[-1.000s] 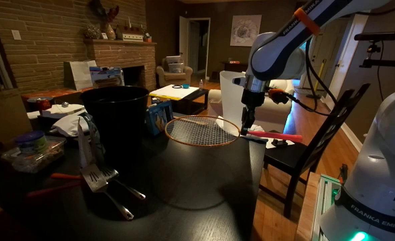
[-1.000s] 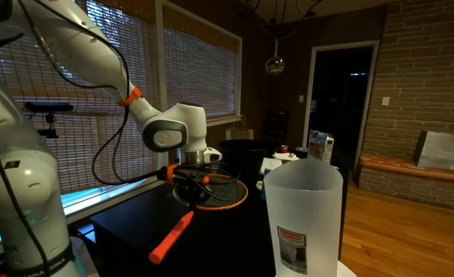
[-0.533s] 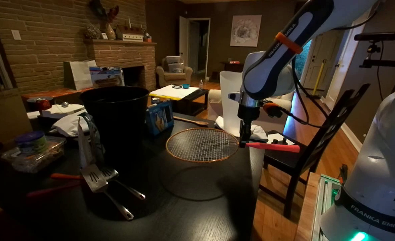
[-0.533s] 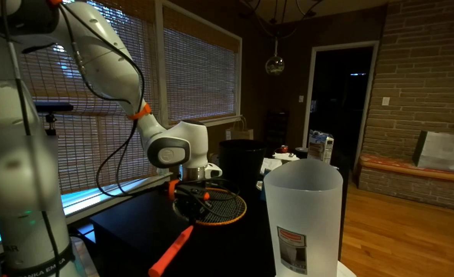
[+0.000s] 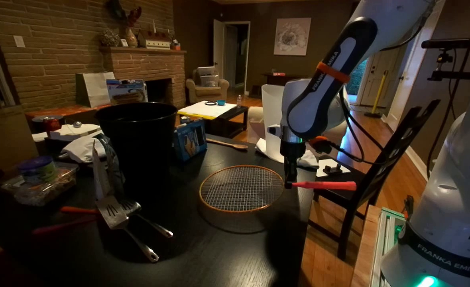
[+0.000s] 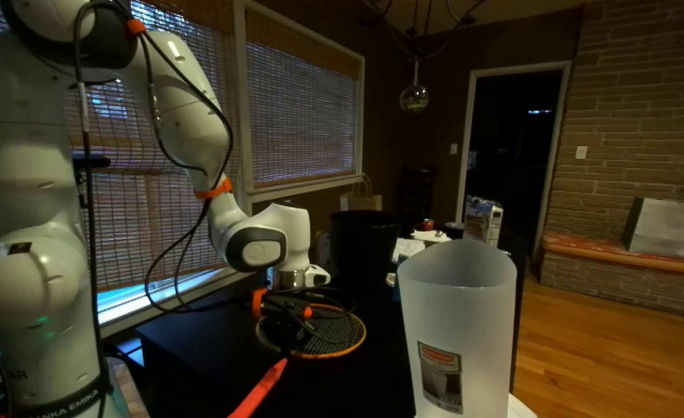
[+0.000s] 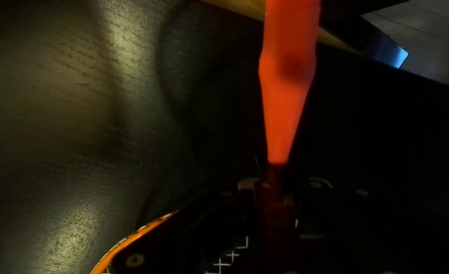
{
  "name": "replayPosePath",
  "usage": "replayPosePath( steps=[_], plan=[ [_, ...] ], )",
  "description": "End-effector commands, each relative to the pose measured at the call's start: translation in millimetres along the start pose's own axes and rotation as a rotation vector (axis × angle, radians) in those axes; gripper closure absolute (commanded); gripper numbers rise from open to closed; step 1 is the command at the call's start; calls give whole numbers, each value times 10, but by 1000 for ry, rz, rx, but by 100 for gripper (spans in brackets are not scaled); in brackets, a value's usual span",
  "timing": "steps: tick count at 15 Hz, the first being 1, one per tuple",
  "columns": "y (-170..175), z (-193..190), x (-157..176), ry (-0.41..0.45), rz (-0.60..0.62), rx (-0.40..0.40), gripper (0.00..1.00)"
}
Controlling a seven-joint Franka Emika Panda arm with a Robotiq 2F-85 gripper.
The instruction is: Pick up the racket and place the packet on the racket in the bin.
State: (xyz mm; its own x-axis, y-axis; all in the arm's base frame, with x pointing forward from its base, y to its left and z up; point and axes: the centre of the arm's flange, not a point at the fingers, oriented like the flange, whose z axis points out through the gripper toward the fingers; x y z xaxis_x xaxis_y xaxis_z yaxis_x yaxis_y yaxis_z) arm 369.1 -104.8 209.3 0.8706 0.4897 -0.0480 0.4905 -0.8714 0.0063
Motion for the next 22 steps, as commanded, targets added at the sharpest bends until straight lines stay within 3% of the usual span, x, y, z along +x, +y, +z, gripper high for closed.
replayPosePath(
  steps=[1,13,14,15,17,21,22],
  plan=[
    [-89,176,9,-20,-6,-26,97],
    [-148,454,81,-57,-6,-18,97],
    [-153,463,84,-60,-4,-12,91],
    [-157,471,88,-62,-3,-9,64],
    [-163,488,99,-63,-3,-7,60],
    [-181,488,120,-65,-3,-4,63],
    [-184,425,142,-58,-2,-4,39]
  ],
)
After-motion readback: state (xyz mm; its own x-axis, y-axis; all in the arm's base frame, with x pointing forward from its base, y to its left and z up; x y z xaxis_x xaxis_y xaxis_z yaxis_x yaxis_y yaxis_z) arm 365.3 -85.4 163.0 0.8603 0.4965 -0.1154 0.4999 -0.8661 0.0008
